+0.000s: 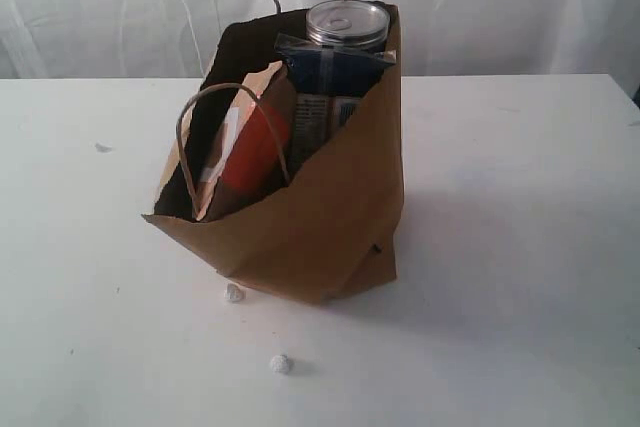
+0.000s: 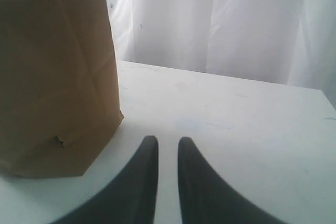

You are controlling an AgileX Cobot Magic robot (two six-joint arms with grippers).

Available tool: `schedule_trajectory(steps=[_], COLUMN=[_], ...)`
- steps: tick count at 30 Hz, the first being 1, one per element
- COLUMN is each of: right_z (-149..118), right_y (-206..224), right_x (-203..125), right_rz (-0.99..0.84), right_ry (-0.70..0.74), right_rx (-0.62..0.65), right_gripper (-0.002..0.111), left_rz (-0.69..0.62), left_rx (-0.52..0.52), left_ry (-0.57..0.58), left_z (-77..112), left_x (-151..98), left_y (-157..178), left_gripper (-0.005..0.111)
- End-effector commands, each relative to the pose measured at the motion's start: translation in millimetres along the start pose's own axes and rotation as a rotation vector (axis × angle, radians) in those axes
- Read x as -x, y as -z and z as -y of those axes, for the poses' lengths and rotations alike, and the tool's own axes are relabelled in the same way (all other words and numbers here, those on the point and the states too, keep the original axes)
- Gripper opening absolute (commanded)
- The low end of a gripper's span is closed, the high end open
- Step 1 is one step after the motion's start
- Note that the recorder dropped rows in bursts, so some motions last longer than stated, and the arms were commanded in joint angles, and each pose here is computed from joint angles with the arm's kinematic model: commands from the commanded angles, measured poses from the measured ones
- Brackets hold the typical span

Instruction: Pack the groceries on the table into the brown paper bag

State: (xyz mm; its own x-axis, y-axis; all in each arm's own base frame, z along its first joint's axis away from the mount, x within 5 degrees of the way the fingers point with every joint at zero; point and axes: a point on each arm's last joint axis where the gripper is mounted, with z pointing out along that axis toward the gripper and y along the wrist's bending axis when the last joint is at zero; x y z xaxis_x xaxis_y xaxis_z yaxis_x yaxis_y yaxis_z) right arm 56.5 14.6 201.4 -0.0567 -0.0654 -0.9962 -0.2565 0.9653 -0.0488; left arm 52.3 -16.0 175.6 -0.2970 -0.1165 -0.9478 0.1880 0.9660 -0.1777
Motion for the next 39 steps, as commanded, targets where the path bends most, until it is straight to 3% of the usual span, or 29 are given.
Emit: schedule_trajectory(steps=[1, 10, 11, 13, 15, 25, 27, 29, 31, 35, 37, 39], right_z=[0, 0, 0, 0, 0, 0, 0, 0, 0, 0, 0, 0], right_y=[0, 0, 0, 0, 0, 0, 0, 0, 0, 0, 0, 0], right_x=[-2, -2, -2, -2, -2, -2, -2, -2, -2, -2, -2, -2], right_rz=[0.002, 0.002, 0.002, 0.002, 0.002, 0.002, 0.002, 0.002, 0.002, 0.002, 0.002, 0.002], right_ry=[0.007, 0.007, 0.007, 0.007, 0.007, 0.007, 0.007, 0.007, 0.022, 0.016, 0.016, 0.016], right_rx=[-0.006, -0.006, -0.006, -0.006, -0.006, -0.006, -0.006, -0.006, -0.006, -0.006, -0.006, -0.006], right_gripper=[0.013, 0.013, 0.013, 0.013, 0.013, 0.013, 0.013, 0.013, 0.013, 0.013, 0.013, 0.013], left_rz=[0.002, 0.002, 0.003, 0.003, 0.001, 0.006, -0.041, -0.107, -0.122, -0.046, -0.019, -0.026], left_rx=[0.0, -0.001, -0.02, -0.093, -0.143, -0.159, -0.194, -0.294, -0.43, -0.712, -0.756, -0.723], left_ry=[0.006, 0.019, 0.112, 0.461, 0.676, 0.729, 0.799, 0.872, 0.778, 0.448, 0.324, 0.185], left_z=[-0.2, -0.1, 1.6, 7.9, 11.8, 12.8, 17.1, 28.6, 43.2, 72.5, 80.3, 82.6], left_x=[-1, -1, -1, 1, 3, 4, 2, 10, 28, 74, 91, 100], left_y=[0, 0, 0, 0, 1, 1, 2, 8, 21, 64, 85, 100], left_gripper=[0.0, 0.0, 0.0, 0.0, 0.0, 0.0, 0.0, 0.0, 0.0, 0.0, 0.0, 0.0])
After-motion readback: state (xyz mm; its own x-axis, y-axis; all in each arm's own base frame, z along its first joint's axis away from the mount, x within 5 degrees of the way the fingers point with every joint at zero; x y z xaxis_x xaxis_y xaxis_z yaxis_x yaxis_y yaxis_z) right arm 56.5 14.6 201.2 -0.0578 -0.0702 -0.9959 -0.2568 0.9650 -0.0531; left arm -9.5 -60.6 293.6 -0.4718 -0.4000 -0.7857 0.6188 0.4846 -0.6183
